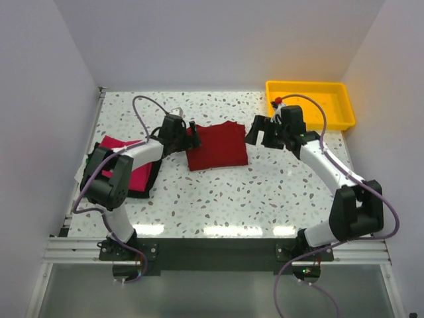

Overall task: Fold and stack the t-shirts
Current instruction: Neatly place the folded tshirt to the corner

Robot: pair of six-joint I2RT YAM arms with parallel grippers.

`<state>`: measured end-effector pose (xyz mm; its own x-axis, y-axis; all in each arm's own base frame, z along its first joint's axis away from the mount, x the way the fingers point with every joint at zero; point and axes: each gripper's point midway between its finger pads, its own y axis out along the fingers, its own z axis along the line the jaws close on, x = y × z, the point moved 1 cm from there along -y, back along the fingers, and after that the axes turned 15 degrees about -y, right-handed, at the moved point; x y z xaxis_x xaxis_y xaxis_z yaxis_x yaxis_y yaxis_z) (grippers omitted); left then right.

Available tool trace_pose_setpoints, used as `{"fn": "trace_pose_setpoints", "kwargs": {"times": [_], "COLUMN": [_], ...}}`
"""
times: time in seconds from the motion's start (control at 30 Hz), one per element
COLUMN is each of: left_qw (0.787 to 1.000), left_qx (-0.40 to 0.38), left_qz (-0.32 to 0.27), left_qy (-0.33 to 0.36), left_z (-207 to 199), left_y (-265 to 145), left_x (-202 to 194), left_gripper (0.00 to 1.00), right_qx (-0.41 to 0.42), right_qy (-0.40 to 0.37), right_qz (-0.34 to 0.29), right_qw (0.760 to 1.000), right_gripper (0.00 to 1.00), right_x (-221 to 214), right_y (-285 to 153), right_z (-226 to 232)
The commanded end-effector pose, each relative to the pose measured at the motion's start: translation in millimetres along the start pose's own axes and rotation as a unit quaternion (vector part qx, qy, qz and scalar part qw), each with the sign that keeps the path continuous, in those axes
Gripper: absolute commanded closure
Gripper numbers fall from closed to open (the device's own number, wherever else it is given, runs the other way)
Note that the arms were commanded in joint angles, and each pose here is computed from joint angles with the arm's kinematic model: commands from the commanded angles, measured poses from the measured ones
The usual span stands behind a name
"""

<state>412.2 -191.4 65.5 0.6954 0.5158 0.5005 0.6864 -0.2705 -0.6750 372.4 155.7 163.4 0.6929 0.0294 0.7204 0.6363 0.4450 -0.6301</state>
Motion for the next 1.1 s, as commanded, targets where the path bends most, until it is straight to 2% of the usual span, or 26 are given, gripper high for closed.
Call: {"fn": "trace_pose_setpoints", "kwargs": {"times": [0.0,0.07,0.17,0.33,0.43,0.47,0.5,0.53,0.63,0.73,0.9,1.0,1.07], "left_qw": [1.0,1.0,0.999,0.996,0.995,0.995,0.994,0.993,0.987,0.974,0.949,0.94,0.935], "left_qx": [-0.004,0.019,0.041,0.072,0.083,0.09,0.095,0.098,0.122,0.152,0.168,0.187,0.19], "left_qz": [-0.004,0.01,0.013,0.018,0.023,0.025,0.026,0.029,0.012,-0.028,-0.057,-0.079,-0.072], "left_qy": [0.005,0.009,0.018,0.04,0.042,0.045,0.053,0.061,0.106,0.168,0.259,0.274,0.29], "left_z": [-8.1,2.6,8.8,12.8,17.3,19.8,20.0,18.9,12.2,4.7,1.6,3.8,6.4], "left_y": [8.0,12.0,19.8,30.7,39.9,42.7,48.3,49.8,48.0,27.1,-26.0,-60.7,-75.8], "left_x": [-1.2,-8.7,-11.8,-19.9,-23.6,-24.6,-24.2,-24.0,-11.9,13.7,44.7,58.9,56.2], "left_gripper": [0.02,0.05,0.16,0.24,0.39,0.52,0.59,0.74,1.0,1.0,1.0,1.0,1.0], "right_qx": [0.017,0.015,0.004,-0.027,-0.049,-0.056,-0.065,-0.083,-0.112,-0.133,-0.13,-0.131,-0.134], "right_qy": [0.02,0.022,0.022,0.034,0.034,0.034,0.03,0.03,0.024,0.021,0.021,0.024,0.023], "right_qz": [-0.003,0.006,0.008,0.0,-0.021,-0.022,-0.032,-0.035,-0.036,-0.027,-0.009,-0.006,-0.005], "right_qw": [1.0,1.0,1.0,0.999,0.998,0.998,0.997,0.995,0.993,0.991,0.991,0.991,0.991], "right_gripper": [0.01,0.01,0.01,0.01,0.01,0.01,0.01,0.01,0.01,0.01,0.01,0.01,0.01], "right_x": [-25.8,-41.8,-55.5,-65.4,-65.0,-68.0,-65.5,-65.8,-69.4,-80.8,-90.9,-93.5,-95.9], "right_y": [-9.9,-21.3,-35.5,-53.3,-63.6,-64.8,-69.5,-71.9,-77.7,-74.8,-66.7,-63.0,-61.7], "right_z": [5.7,6.7,5.4,-0.1,-5.3,-7.7,-9.7,-15.4,-24.8,-34.3,-36.3,-37.8,-39.7]}}
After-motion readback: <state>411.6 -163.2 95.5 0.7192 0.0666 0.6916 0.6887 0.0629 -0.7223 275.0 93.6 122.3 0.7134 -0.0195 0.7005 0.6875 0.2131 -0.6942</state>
